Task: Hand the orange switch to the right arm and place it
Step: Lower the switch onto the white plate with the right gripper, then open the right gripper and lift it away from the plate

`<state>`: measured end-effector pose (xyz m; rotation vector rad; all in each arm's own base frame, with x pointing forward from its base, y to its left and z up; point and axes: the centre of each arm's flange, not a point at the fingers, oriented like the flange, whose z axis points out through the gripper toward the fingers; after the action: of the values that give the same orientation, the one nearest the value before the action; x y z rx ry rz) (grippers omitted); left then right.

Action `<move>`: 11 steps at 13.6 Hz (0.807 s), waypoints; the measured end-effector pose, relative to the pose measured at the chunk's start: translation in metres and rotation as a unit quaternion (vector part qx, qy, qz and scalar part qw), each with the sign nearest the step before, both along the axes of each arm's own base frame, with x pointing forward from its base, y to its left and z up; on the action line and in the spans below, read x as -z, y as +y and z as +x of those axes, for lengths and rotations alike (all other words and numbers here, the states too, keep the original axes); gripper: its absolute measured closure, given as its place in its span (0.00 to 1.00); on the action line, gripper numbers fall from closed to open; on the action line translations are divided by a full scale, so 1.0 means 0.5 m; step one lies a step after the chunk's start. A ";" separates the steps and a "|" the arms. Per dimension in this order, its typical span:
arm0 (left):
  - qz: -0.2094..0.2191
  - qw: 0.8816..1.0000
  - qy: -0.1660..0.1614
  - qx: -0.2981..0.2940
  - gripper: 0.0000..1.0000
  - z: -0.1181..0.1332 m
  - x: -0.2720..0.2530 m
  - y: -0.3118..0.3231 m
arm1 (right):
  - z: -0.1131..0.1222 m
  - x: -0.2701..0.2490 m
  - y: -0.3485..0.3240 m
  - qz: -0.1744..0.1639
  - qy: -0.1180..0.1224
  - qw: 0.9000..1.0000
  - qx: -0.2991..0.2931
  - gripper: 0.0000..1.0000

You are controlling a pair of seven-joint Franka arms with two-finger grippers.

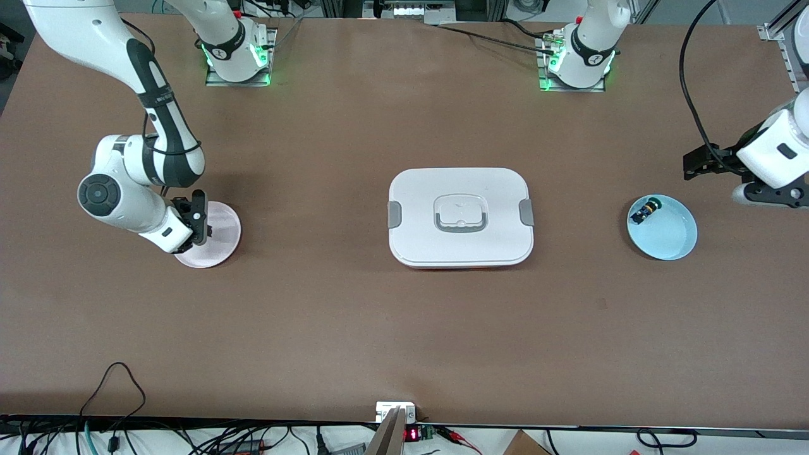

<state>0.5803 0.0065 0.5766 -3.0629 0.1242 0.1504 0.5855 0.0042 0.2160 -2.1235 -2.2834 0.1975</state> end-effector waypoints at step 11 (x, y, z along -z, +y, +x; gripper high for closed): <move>-0.019 0.997 -0.036 -0.073 0.00 -0.035 -0.025 0.005 | 0.004 -0.002 0.008 0.013 -0.023 0.999 0.046 0.23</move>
<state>0.5627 0.0092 0.5889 -3.1089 -0.1008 0.0452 0.5873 0.0080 0.2170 -2.2369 -2.1932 0.1168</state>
